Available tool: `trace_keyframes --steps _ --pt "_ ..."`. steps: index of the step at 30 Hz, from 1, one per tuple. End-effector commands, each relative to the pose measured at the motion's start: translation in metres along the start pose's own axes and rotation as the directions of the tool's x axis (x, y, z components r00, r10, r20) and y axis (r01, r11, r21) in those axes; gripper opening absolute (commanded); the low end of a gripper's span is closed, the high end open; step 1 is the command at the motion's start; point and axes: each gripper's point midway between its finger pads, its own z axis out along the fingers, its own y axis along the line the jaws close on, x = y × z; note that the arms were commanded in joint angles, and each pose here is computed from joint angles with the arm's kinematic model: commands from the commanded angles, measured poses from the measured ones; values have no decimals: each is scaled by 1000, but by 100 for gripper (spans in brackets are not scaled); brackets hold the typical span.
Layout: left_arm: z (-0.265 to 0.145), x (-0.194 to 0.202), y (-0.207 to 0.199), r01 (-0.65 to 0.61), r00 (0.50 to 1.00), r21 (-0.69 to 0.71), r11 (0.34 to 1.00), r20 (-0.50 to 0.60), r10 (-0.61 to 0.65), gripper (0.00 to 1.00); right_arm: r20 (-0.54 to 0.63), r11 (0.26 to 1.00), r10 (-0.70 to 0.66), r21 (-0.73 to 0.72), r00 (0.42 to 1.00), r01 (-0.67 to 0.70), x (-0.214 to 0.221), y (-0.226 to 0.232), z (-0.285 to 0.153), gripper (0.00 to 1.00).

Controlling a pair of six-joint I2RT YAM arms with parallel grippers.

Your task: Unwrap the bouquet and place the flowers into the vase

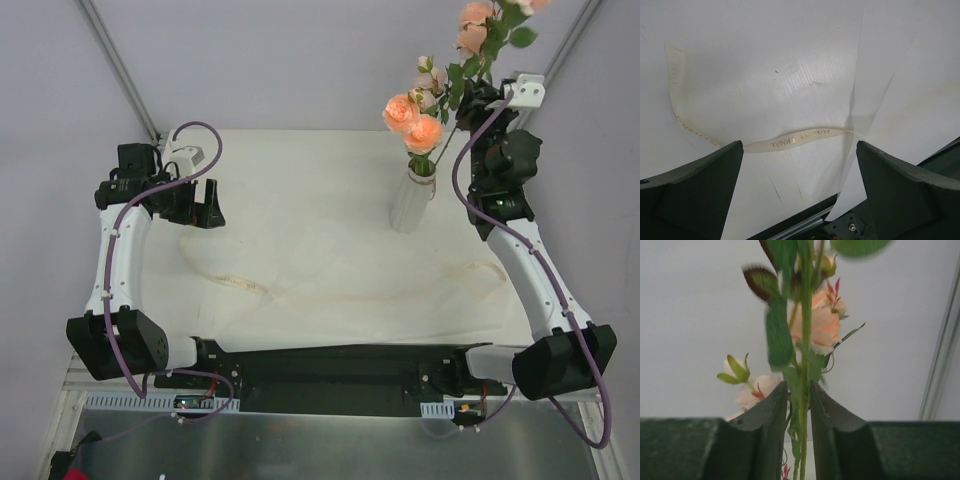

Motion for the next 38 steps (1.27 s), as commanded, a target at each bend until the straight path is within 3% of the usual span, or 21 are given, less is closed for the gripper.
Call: trace_keyframes --steps 1,2,7,15,18,23,25,27,33,38 --pt "-18 -9 -8 -24 998 -4 1000 51 24 96 -49 998 52 -23 997 -53 -9 20 -20 41" --pt "-19 -9 -10 -30 998 -4 1000 53 30 97 -123 999 44 -22 991 -47 6 23 -26 46" --pt "-28 -13 -16 -38 996 -4 999 77 38 97 -231 997 55 -40 971 -67 21 36 -62 68" --pt "-43 -18 -30 -39 993 19 999 114 36 97 -384 997 65 -15 921 -77 26 22 -138 78" --pt "-48 -18 -37 -42 990 33 999 133 37 97 -504 996 57 -33 862 -85 40 21 -170 97" --pt "-49 -15 -41 -41 990 45 998 135 35 99 -715 999 30 -4 698 -47 87 15 -214 96" --pt "-48 -14 -40 -36 991 44 998 132 30 99 -745 998 50 13 666 -60 94 16 -223 96" --pt "-48 -14 -41 -34 990 52 998 135 27 99 -760 998 41 -2 649 -66 102 18 -232 96" --pt "-47 -17 -43 -21 989 62 998 145 11 99 -730 994 57 -20 681 -105 93 22 -233 96" --pt "-41 -17 -39 -11 989 63 998 145 1 99 -774 998 10 -31 633 -54 109 22 -237 96"
